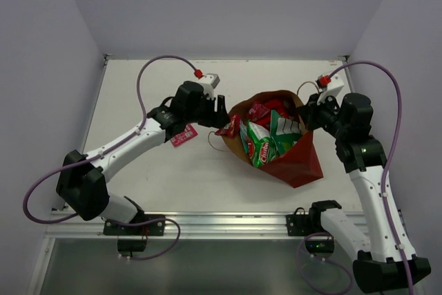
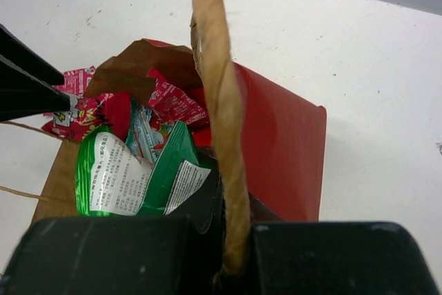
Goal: Take the snacks out of the paper bag
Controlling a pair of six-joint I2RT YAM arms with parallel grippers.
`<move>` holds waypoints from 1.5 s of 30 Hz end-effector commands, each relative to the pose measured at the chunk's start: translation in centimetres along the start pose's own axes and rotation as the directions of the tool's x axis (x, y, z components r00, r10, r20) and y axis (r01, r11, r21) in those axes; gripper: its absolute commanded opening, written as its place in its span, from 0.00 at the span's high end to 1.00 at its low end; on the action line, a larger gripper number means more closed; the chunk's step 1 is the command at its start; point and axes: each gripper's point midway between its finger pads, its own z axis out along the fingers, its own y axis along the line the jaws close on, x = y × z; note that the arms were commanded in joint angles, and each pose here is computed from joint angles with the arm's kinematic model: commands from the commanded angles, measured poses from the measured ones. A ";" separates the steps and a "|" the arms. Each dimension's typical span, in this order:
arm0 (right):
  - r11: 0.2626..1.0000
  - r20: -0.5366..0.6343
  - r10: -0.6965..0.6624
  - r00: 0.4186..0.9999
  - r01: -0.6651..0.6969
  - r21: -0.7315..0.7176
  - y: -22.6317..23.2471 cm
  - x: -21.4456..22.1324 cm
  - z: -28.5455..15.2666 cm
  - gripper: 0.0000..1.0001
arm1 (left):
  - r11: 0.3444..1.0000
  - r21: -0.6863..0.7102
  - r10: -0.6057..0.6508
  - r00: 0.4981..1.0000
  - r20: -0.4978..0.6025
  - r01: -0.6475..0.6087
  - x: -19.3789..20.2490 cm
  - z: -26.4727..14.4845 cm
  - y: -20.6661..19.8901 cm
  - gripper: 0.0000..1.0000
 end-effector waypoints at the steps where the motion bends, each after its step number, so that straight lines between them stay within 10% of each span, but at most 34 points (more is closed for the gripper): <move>1: 0.999 0.190 -0.040 0.981 0.045 -0.018 0.8 -4.9 -1.0 1.00 | 0.999 0.050 -0.003 1.000 0.030 0.002 -1.4 -0.3 -2.2 0.35; 6: 0.999 0.194 -0.041 0.980 0.044 -0.012 0.8 -5.0 -1.0 1.00 | 0.998 0.060 -0.026 1.000 0.004 0.026 -0.6 0.1 -2.6 0.46; 13: 0.999 0.195 -0.039 0.980 0.042 -0.011 0.7 -4.9 -0.9 1.00 | 0.998 0.058 -0.037 0.999 0.026 0.036 -1.2 -0.6 -2.9 1.00; 21: 0.999 0.199 -0.040 0.979 0.041 0.000 0.5 -5.1 -1.1 1.00 | 1.000 -0.014 0.010 0.982 0.189 -0.008 -7.7 -5.9 -2.3 1.00; 28: 0.999 0.197 -0.037 0.980 0.039 -0.008 0.6 -5.2 -0.9 1.00 | 0.971 -0.227 0.014 0.931 0.365 0.075 -13.5 -9.2 7.7 1.00; 38: 0.999 0.190 -0.031 0.981 0.036 -0.021 0.7 -4.7 -0.5 1.00 | 0.879 -0.420 -0.118 0.957 0.266 0.226 -8.5 -0.8 21.9 0.97; 41: 0.999 0.191 -0.031 0.981 0.036 -0.026 0.8 -4.6 -0.5 1.00 | 0.870 -0.429 -0.145 0.959 0.245 0.241 -7.2 1.0 23.8 0.91; 45: 0.999 0.191 -0.030 0.981 0.037 -0.032 0.9 -4.7 -0.5 1.00 | 0.889 -0.401 -0.155 0.968 0.196 0.223 -7.0 1.5 23.3 0.58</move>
